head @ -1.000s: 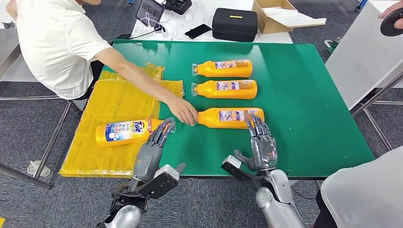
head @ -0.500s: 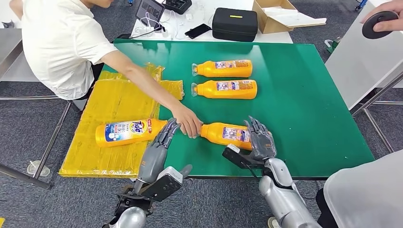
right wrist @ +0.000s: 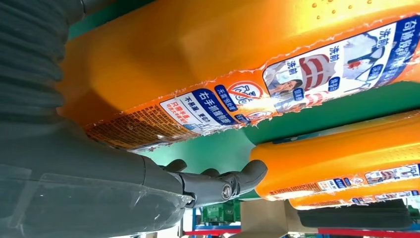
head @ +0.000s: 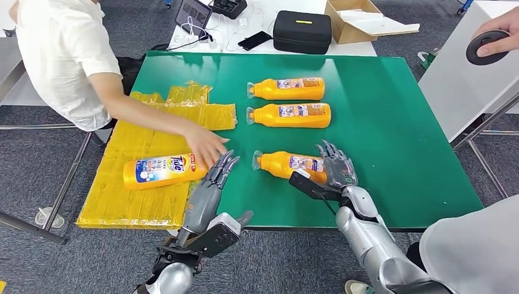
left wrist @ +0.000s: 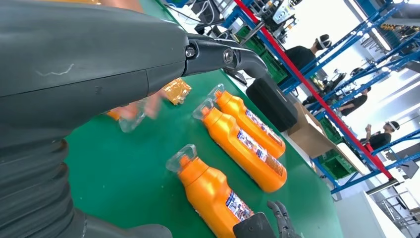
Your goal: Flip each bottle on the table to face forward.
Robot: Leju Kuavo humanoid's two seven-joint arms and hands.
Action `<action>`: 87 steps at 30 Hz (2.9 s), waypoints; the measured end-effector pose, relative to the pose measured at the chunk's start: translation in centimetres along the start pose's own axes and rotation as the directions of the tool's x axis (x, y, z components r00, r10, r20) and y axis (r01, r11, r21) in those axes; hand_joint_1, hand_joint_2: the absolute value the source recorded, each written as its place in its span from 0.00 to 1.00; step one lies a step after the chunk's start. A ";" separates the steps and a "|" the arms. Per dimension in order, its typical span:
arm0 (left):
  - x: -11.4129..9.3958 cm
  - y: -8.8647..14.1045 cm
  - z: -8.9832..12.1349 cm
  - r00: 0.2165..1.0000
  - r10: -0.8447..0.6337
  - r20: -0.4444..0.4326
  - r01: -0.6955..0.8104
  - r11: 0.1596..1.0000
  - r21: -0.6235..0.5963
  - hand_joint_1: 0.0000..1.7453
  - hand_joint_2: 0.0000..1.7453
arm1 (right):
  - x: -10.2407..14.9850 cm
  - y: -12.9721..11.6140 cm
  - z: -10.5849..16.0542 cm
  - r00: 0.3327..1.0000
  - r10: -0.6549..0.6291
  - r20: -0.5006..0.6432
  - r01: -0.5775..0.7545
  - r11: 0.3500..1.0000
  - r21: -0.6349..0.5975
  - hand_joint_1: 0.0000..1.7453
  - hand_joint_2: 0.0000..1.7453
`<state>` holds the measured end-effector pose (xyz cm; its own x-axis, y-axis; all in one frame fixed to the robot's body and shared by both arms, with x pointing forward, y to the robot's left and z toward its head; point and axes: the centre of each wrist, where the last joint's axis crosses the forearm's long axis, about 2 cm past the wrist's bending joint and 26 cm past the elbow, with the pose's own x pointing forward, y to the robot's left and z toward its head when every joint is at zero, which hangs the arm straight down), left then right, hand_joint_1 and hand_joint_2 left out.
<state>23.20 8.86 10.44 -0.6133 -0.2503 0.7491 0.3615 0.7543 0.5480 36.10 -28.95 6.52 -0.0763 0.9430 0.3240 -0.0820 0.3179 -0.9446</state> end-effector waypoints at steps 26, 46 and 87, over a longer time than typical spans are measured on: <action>-0.4 -0.4 -1.2 0.999 0.011 0.038 -0.012 1.000 0.017 0.00 1.00 | -1.4 -2.3 -2.6 0.968 -0.238 -0.077 0.249 0.900 0.357 1.00 1.00; -0.4 -0.7 -1.3 0.999 0.019 0.042 -0.019 1.000 0.009 0.00 1.00 | -1.8 -2.4 -2.6 0.952 -0.294 -0.082 0.303 0.886 0.351 1.00 1.00; 1.0 0.5 -0.7 0.515 0.855 0.058 -0.800 0.455 0.390 0.00 1.00 | 13.6 1.7 4.7 0.421 -0.757 0.500 0.751 0.600 0.275 1.00 1.00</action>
<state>23.22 8.60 11.74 -0.0473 0.5513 0.8330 0.3815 0.7807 -0.4950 30.20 -16.01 9.57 -0.4670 0.1068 0.8778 -0.3802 0.8720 -0.3084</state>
